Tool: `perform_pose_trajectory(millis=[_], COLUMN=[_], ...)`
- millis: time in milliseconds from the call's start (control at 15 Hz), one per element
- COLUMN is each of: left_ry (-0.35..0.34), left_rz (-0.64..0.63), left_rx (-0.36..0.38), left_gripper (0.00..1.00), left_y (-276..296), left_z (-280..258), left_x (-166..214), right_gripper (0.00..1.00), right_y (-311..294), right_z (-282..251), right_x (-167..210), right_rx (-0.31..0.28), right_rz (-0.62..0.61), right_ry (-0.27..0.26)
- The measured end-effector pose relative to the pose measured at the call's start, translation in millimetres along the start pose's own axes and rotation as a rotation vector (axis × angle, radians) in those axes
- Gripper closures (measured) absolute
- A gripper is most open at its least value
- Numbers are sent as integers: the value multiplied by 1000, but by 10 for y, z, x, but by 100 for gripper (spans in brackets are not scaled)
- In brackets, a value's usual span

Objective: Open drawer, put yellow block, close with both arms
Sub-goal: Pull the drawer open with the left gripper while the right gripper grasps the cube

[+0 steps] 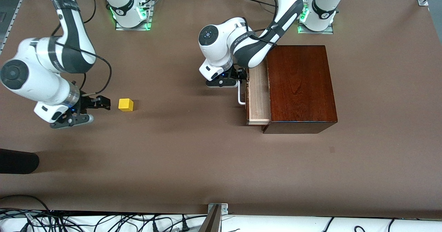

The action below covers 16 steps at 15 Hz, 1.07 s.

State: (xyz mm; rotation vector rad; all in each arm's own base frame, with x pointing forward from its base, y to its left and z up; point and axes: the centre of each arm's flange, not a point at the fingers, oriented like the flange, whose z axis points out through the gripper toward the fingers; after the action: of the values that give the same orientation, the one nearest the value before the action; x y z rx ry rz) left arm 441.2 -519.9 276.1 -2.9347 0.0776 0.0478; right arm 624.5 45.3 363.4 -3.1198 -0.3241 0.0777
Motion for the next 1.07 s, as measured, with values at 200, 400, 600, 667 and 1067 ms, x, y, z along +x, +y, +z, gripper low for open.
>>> perform_pose_trajectory(millis=[200,400,600,667,1067], left_ry=[9,9,9,13,19], left_rz=[-5,-10,-10,-10,-4], left_rx=[-23,-27,-28,-35,-55], left_gripper=[0,0,0,0,0], left_y=[107,148,151,170,272], left_z=[-66,-66,-69,-99,-280], left_x=[-3,3,4,5,-4], right_gripper=[0,0,0,0,0], right_y=[-44,-139,-200,-221,-256], right_z=[365,683,971,1056,1434], right_x=[10,-29,-117,-150,-399], right_rx=[0,-4,-2,-1,-1], right_rz=[29,56,66,78,95], right_ry=[-22,-22,-33,-41,-73])
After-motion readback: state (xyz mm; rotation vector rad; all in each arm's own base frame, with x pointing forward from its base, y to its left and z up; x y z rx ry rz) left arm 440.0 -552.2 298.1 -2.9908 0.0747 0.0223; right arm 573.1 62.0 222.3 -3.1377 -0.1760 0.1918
